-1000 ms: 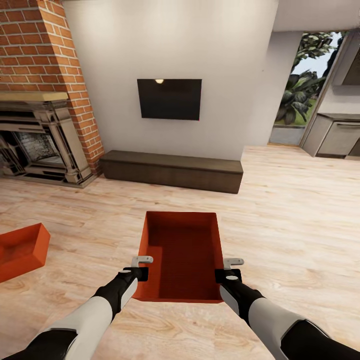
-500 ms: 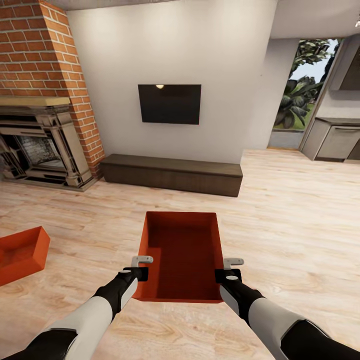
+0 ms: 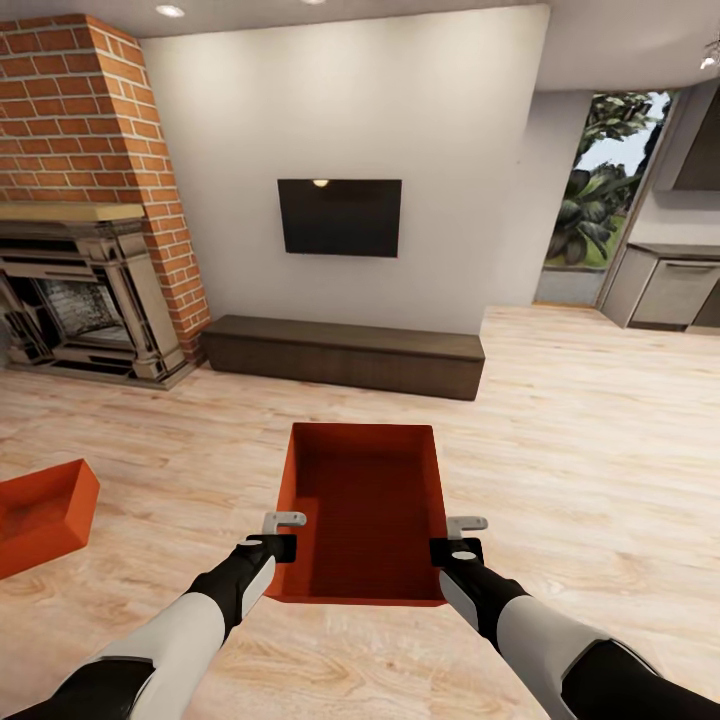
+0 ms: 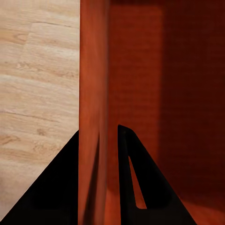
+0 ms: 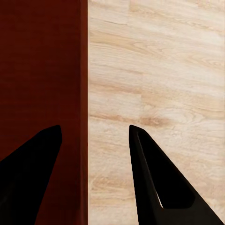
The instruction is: Move the two storage containers from the living room to the garage. In the garage, place one container on the floor and stack the other container on top of it (either order is fine).
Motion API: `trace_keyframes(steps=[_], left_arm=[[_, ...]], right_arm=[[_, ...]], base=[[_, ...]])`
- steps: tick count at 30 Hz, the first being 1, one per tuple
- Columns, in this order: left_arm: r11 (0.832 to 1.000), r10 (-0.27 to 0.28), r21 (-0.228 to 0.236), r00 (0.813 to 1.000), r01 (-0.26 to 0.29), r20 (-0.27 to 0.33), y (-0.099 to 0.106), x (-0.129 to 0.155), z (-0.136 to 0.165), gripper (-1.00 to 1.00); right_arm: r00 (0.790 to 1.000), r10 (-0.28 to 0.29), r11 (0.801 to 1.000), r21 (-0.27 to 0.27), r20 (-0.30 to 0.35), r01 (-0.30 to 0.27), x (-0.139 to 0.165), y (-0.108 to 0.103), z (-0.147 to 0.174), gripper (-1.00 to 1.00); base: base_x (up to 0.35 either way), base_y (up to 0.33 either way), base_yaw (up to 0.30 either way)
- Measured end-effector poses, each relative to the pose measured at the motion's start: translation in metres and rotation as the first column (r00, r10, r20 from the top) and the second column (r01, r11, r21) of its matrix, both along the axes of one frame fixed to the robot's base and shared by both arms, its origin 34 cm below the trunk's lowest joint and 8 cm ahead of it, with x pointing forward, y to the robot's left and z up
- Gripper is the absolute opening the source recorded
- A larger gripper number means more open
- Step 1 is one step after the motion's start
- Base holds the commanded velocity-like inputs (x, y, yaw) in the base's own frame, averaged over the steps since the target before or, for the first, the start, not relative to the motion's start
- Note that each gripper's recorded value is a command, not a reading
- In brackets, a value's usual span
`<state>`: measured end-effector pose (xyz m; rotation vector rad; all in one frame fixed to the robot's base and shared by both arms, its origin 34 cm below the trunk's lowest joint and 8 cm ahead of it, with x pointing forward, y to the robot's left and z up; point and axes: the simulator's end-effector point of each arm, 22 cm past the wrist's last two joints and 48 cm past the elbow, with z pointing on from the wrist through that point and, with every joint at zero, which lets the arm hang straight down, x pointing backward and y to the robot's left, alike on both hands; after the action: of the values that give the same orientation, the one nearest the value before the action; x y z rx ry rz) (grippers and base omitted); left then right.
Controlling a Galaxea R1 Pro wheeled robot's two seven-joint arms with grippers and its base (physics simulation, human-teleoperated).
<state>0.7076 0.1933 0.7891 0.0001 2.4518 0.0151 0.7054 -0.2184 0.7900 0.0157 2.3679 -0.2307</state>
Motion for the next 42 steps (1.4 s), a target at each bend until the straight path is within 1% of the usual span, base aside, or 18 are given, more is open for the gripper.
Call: trace_keyframes(steps=[42], left_arm=[[1.000,0.001,-0.001,0.998,0.000,0.065,0.000,0.011,0.038,-1.00]], right_arm=[[0.998,0.001,1.000,0.000,0.065,-0.001,0.011,0.000,0.038,-1.00]], base=[[0.000,0.000,0.000]])
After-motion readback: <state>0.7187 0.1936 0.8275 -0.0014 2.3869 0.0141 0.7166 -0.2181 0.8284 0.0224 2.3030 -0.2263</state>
